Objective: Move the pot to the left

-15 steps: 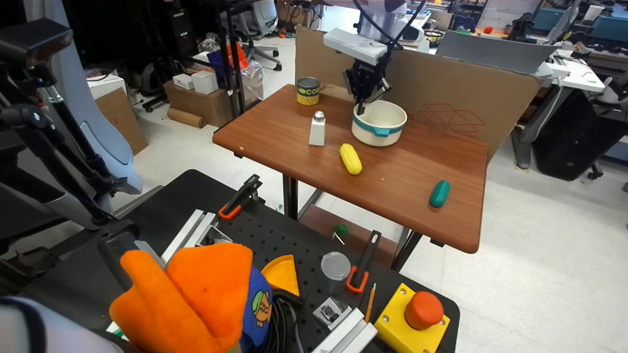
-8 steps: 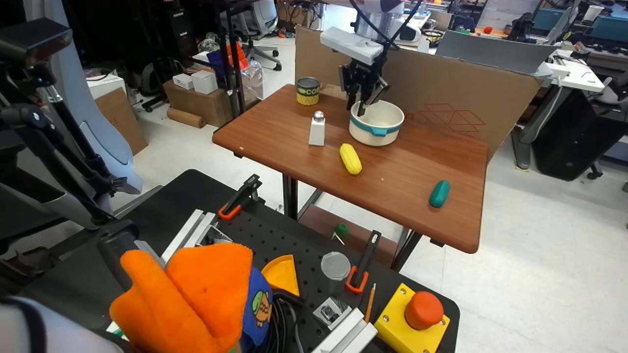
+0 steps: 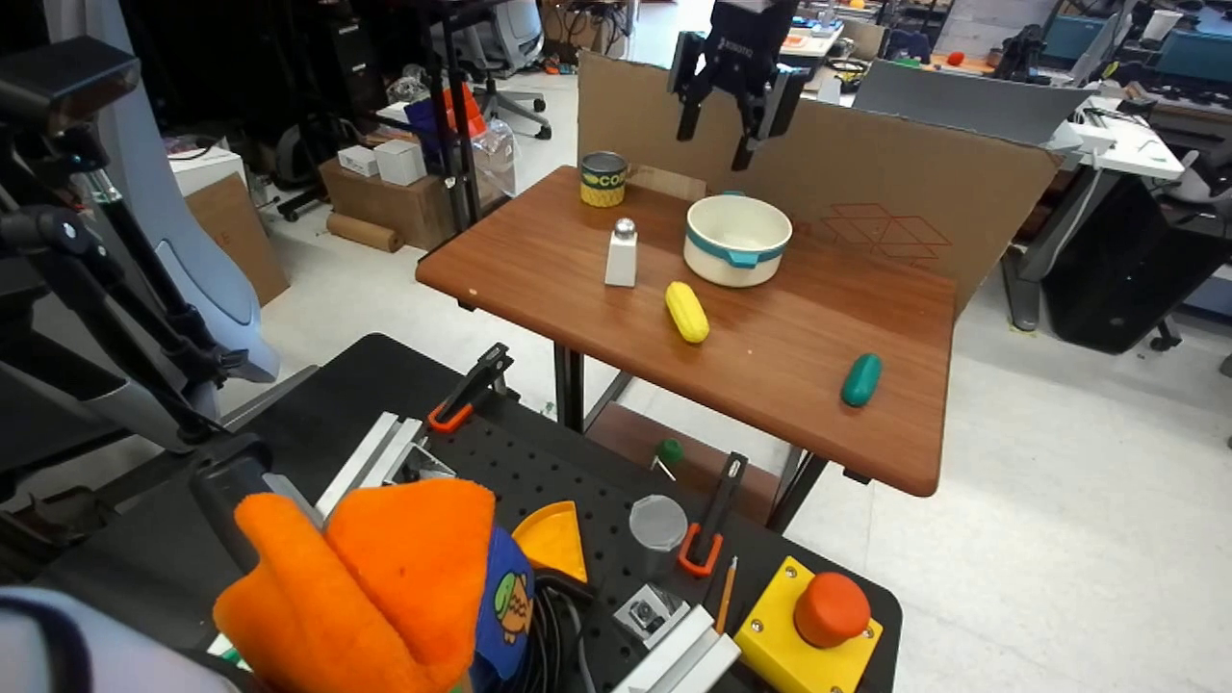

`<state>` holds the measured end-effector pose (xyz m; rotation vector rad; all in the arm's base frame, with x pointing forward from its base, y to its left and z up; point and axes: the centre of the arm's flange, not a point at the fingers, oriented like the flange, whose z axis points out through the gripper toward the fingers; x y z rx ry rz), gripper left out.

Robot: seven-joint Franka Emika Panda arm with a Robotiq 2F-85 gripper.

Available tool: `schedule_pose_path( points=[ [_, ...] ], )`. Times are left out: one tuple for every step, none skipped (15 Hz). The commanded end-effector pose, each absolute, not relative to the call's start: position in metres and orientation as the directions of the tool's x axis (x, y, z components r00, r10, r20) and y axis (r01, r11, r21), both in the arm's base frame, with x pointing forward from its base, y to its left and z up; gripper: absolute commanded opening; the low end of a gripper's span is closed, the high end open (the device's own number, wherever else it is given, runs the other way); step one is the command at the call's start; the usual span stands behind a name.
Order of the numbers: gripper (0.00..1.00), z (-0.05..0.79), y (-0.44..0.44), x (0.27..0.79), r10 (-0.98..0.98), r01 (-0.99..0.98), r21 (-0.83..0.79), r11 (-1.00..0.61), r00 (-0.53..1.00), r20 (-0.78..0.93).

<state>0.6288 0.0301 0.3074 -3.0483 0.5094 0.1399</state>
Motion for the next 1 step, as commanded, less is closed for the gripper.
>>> schedule_pose_path(
  points=[
    [1.0, 0.3036, 0.0317, 0.6295, -0.32, -0.324, -0.031, -0.945, 0.942, -0.1]
  ],
)
